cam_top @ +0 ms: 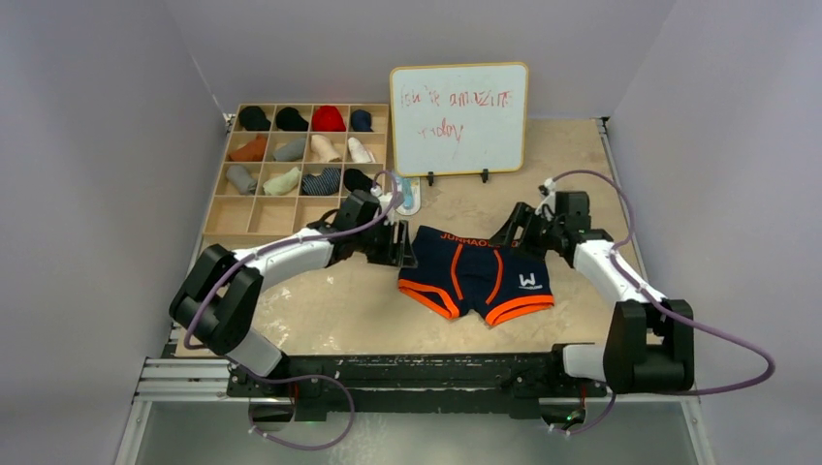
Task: Roll the underwear
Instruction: Flatten out the underwear at the center of the board, then fold the underwear at the center of the board.
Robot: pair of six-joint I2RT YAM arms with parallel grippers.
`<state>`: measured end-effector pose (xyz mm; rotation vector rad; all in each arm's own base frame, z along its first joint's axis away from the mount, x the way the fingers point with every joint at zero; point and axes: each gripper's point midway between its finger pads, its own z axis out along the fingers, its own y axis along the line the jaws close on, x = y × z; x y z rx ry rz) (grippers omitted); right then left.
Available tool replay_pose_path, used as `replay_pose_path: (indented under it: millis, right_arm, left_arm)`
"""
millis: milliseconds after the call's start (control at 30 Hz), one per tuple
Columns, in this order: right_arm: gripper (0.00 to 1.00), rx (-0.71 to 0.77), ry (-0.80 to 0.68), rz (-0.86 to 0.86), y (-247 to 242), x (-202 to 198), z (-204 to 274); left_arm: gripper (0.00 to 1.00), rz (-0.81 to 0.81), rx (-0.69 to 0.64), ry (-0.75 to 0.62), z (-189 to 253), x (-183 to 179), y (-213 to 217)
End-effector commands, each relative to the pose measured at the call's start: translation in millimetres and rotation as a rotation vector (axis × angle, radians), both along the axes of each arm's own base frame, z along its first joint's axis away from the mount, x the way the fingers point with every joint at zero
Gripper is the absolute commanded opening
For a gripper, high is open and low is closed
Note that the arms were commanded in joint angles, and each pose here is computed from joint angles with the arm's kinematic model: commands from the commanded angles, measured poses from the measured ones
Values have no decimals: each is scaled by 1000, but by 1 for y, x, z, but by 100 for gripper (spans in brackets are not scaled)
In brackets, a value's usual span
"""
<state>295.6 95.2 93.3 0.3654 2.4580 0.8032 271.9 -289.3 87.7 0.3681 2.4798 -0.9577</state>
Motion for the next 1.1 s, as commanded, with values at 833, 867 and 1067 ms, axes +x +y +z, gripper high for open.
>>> replay_pose_path:
  millis: [833, 867, 1067]
  right_arm:
    - [48, -70, -13, 223, 77, -8, 9]
    - [47, -69, -11, 228, 79, -8, 8]
    - [46, -75, -1, 255, 88, -7, 6]
  left_arm:
    - [44, 292, -96, 244, -62, -39, 25]
    - [42, 290, -96, 248, -63, -40, 25]
    - [36, 285, -80, 279, -74, -49, 26]
